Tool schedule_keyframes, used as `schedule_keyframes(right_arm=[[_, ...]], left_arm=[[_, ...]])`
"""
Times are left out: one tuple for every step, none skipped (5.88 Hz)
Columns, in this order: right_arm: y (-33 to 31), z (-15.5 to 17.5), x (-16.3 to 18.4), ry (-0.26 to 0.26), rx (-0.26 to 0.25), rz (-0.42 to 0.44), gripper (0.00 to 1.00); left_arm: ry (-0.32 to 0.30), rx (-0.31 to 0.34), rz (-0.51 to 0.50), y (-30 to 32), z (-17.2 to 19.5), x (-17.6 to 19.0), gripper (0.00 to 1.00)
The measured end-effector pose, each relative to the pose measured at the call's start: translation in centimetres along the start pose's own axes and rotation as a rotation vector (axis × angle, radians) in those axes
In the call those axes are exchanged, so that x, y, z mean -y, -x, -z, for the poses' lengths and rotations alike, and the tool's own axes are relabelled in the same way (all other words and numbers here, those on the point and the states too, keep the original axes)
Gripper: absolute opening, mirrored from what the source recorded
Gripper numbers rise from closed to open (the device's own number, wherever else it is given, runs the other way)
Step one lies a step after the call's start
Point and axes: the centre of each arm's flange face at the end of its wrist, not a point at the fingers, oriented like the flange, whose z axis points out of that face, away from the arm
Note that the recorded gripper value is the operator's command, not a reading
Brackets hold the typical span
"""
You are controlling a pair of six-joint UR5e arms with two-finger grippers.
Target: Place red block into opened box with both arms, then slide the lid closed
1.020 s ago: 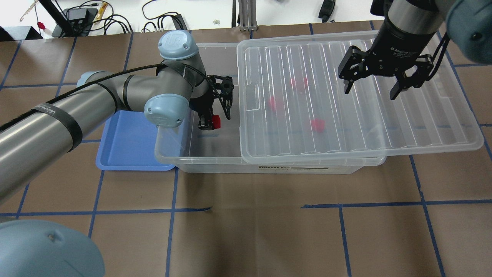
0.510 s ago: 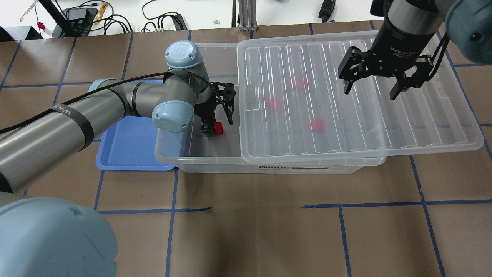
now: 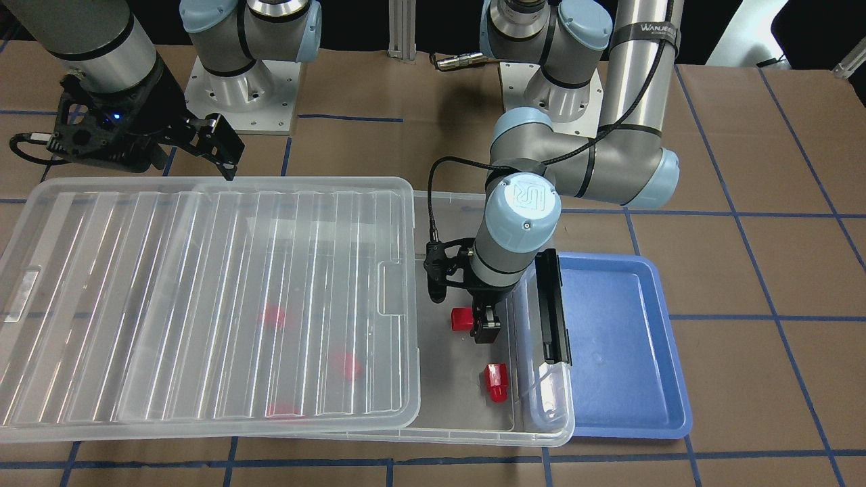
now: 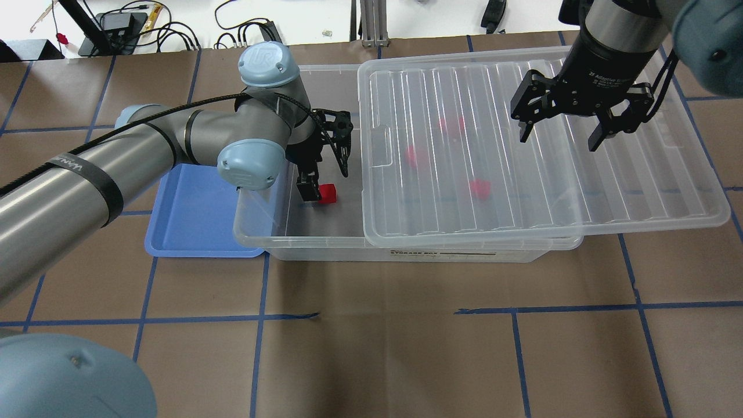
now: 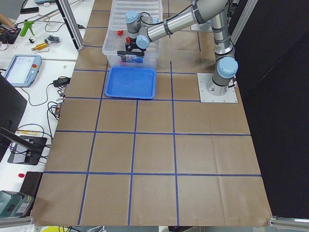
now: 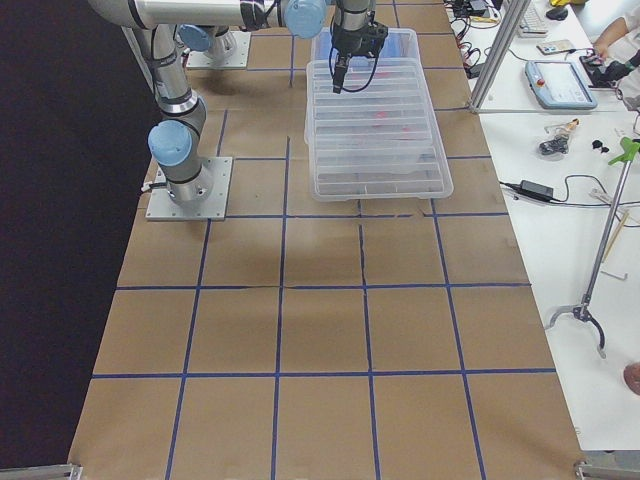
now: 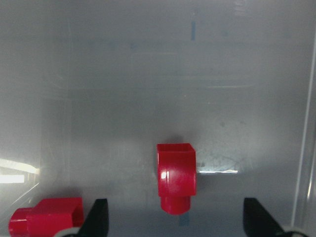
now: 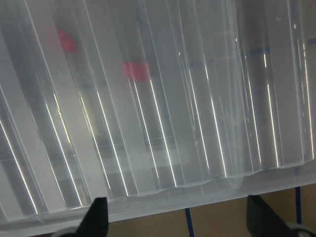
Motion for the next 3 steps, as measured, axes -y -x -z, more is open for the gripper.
schedule_keyframes(right_arm=[[-0.4, 0.0, 0.3, -0.005, -0.001, 0.012, 1.0], [-2.0, 0.0, 1.2, -0.012, -0.001, 0.046, 1.0], [-5.9, 0.2, 2.7, -0.015, 0.004, 0.094, 1.0]], left_arm=[[-0.002, 0.002, 0.014, -1.5, 4.4, -0.3, 0.96], [-0.004, 0.001, 0.052, -3.3, 9.1, -0.8, 0.96], [-0.003, 0.01, 0.126, -4.6, 13.5, -1.0, 0.96]])
